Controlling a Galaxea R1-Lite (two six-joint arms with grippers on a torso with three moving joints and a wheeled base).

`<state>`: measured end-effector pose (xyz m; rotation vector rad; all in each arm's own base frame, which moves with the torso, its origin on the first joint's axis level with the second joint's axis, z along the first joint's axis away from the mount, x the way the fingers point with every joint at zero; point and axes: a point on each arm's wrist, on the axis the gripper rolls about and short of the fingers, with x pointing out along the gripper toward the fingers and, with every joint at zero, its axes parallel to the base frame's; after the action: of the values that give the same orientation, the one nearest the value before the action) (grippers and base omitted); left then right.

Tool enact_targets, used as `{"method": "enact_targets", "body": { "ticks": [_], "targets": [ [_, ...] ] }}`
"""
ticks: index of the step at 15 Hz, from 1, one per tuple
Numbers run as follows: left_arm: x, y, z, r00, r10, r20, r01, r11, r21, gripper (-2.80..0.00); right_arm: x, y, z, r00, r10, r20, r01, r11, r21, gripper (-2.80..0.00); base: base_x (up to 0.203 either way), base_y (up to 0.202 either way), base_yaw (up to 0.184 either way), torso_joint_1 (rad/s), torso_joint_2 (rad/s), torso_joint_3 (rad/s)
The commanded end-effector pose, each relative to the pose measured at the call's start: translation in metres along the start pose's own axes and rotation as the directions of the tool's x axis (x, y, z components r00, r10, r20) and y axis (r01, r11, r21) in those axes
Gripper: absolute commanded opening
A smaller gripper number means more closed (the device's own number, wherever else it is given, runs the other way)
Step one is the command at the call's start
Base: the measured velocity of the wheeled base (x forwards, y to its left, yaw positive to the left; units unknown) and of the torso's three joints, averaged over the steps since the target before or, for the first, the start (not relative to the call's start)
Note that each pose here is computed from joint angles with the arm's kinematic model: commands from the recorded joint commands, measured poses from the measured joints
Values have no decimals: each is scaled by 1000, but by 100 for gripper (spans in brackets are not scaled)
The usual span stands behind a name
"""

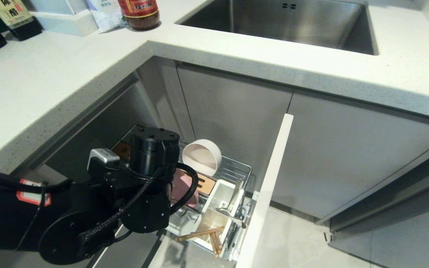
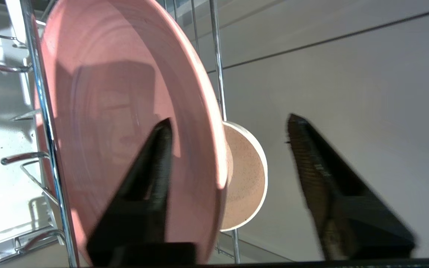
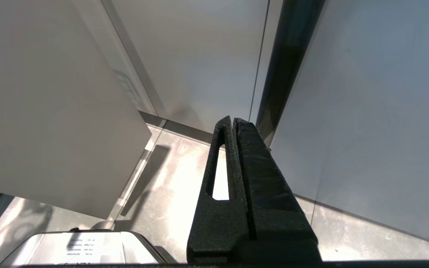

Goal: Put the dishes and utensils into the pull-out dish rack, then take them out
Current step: Pick up the plate and place it in the cupboard, then take the plate out of the cupboard

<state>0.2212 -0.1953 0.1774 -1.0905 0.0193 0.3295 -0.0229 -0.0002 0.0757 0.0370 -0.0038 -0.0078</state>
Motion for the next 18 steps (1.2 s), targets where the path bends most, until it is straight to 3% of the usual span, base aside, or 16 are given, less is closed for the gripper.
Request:
{"method": "enact_targets", "body": {
  "ticks": [1,10,13,14,15,18],
  "targets": [
    [-1,-1,2,1000,-4,7,4,1000,-14,0,0,0,0,1000,0,-1,0,1000,0,-280,0,0,0,0,0,0],
    [-25,-6,21,999,9,-34,-7,999,39,0,0,0,0,1000,0,-1,0,1000,0,-280,0,0,0,0,0,0],
    [-36,-10,36,999,-2,-42,3,1000,31,0,0,0,0,1000,0,-1,0,1000,1,-280,0,0,0,0,0,0],
    [-41,-12,42,999,-14,-42,14,1000,17,-63,0,0,0,1000,0,-1,0,1000,0,-280,0,0,0,0,0,0],
    [-45,-14,49,999,-25,-43,25,1000,3,-280,0,0,0,1000,0,-1,0,1000,0,-280,0,0,0,0,0,0],
    [-65,-17,71,997,-41,-71,42,999,12,-280,0,0,0,1000,0,-1,0,1000,1,-280,0,0,0,0,0,0]
  ]
}}
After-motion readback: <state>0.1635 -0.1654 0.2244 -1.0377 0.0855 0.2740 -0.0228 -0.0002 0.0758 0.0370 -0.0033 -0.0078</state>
